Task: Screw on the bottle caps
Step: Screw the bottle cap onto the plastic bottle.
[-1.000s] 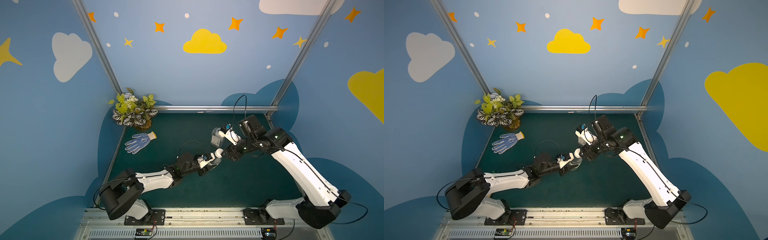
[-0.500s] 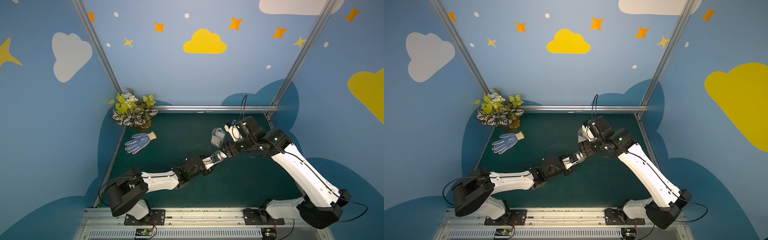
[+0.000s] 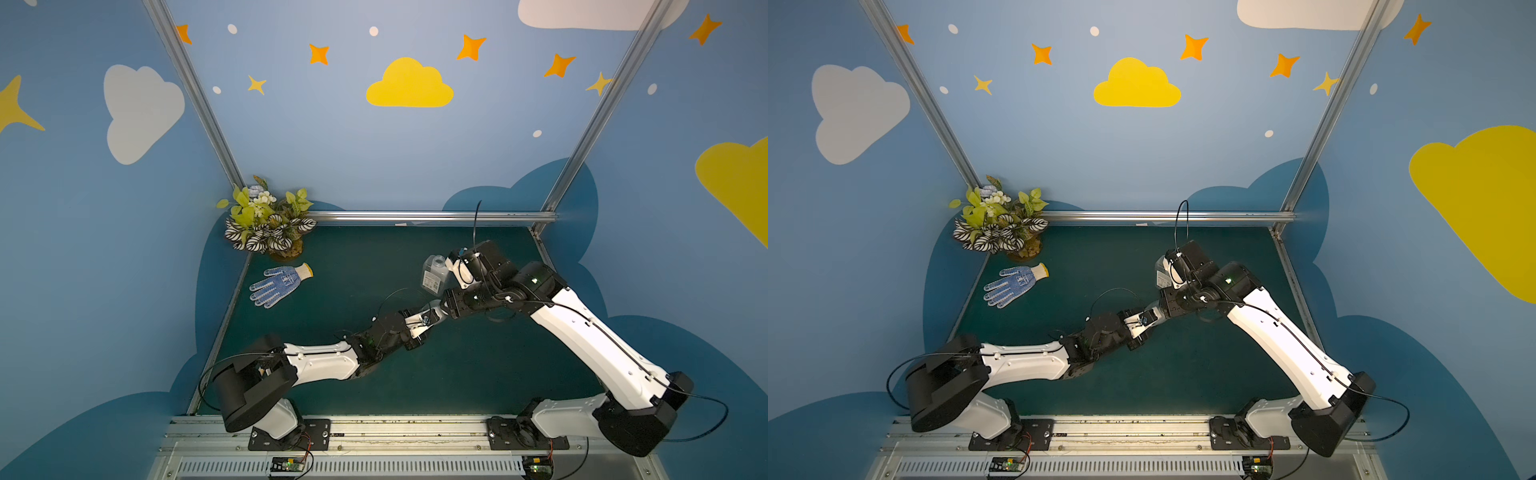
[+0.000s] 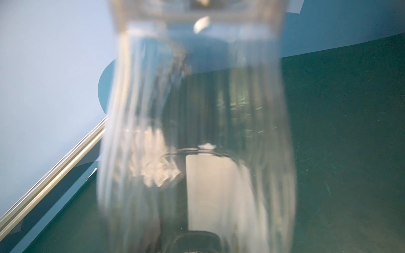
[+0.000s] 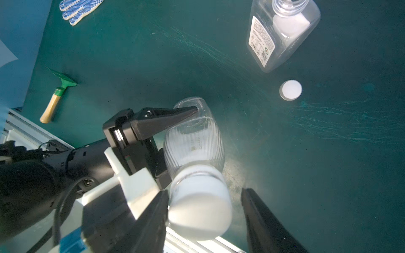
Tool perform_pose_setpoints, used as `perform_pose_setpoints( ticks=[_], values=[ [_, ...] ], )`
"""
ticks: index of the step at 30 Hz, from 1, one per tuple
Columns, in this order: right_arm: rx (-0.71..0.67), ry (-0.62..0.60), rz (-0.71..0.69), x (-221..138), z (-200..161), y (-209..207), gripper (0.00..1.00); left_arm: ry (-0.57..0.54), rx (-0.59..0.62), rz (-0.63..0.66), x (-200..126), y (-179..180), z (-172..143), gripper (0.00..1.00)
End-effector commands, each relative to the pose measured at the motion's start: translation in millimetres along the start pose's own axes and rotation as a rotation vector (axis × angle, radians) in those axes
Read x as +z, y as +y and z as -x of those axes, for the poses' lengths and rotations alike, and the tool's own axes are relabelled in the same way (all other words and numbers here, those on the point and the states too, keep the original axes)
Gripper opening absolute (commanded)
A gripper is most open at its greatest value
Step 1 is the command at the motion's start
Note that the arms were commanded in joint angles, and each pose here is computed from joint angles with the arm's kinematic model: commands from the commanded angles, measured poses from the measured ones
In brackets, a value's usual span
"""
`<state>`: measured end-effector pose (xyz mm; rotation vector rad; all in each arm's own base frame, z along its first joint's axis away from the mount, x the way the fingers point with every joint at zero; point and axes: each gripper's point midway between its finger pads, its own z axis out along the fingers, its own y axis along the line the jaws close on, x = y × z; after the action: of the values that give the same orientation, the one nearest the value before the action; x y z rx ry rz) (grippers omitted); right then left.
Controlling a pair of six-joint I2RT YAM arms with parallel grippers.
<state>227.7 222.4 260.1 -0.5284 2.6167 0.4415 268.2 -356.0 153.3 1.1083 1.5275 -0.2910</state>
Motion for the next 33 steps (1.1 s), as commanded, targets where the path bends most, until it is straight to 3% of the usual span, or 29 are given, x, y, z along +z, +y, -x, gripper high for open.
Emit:
perform_pose_setpoints(
  ticks=[1,10,15,24,33],
  values=[
    [0.006,-0.001,0.018,2.6,0.8,4.4,0.51,-0.018,0.007,0.014,3.2,3.2,8.1,0.27],
    [0.009,0.013,0.039,3.6,-3.1,7.3,0.33,-0.020,-0.005,0.027,2.2,5.9,8.7,0.27],
    [-0.055,0.017,0.085,-0.2,-0.9,10.6,0.32,-0.034,-0.021,-0.012,0.4,0.6,9.6,0.28],
    [-0.298,0.121,0.187,-4.1,-17.5,22.8,0.32,-0.114,-0.079,-0.164,-12.8,-11.2,18.0,0.28],
    [-0.480,0.175,0.210,-12.4,-35.1,21.9,0.35,-0.197,-0.127,-0.307,-25.8,-17.8,24.6,0.28]
  ],
)
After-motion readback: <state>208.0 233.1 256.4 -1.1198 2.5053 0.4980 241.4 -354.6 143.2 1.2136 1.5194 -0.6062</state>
